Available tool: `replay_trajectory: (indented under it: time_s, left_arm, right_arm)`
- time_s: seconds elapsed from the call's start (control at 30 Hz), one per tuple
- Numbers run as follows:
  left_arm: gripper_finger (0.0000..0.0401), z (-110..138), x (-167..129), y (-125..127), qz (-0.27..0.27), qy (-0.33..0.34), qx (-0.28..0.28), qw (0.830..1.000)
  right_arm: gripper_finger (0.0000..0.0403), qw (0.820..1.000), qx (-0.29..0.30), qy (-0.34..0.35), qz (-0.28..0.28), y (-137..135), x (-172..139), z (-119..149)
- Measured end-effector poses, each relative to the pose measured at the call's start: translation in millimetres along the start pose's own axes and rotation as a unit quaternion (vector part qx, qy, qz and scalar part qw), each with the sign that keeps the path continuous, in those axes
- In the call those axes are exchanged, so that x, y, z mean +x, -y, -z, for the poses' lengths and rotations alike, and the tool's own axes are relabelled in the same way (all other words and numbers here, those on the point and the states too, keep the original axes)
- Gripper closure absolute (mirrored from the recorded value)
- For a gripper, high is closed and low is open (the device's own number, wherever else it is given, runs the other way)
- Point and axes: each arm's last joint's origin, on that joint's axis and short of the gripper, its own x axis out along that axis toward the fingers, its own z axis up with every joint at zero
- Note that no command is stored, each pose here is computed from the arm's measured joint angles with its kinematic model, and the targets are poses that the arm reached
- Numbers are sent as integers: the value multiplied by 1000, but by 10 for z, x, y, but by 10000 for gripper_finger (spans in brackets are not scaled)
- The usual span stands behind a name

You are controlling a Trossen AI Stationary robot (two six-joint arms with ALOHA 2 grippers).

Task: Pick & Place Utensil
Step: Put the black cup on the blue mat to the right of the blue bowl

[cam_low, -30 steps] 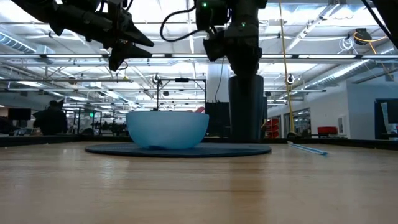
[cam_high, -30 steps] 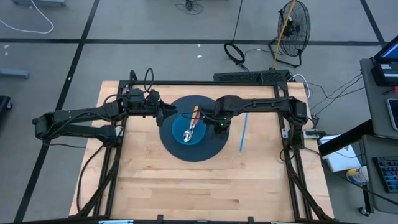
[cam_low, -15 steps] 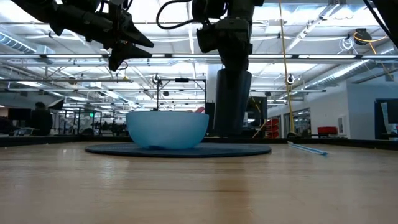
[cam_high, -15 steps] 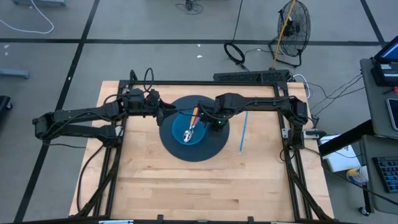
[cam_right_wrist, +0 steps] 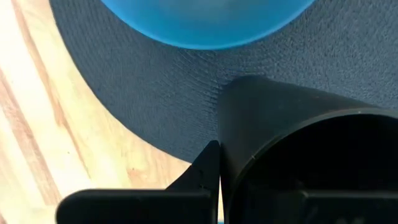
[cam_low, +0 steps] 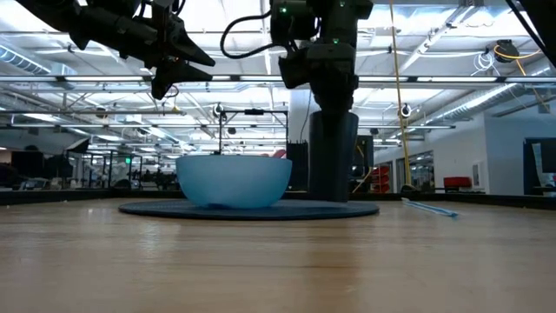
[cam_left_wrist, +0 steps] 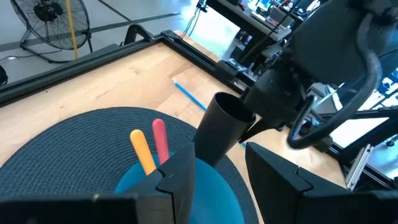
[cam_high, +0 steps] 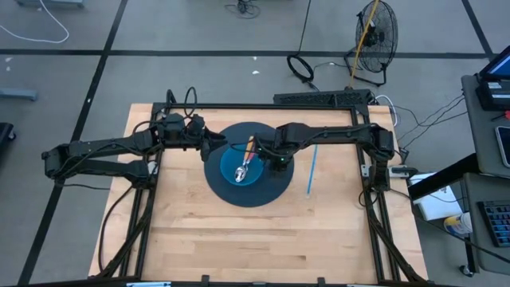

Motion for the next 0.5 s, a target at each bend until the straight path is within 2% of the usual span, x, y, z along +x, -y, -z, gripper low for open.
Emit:
replay_trajectory:
  time_s: [0.5]
  left_arm:
    - [254, 0, 0, 0, 0, 0, -2, 1000]
  right_arm:
    - [399, 1000, -2, 19, -16, -11, 14, -37]
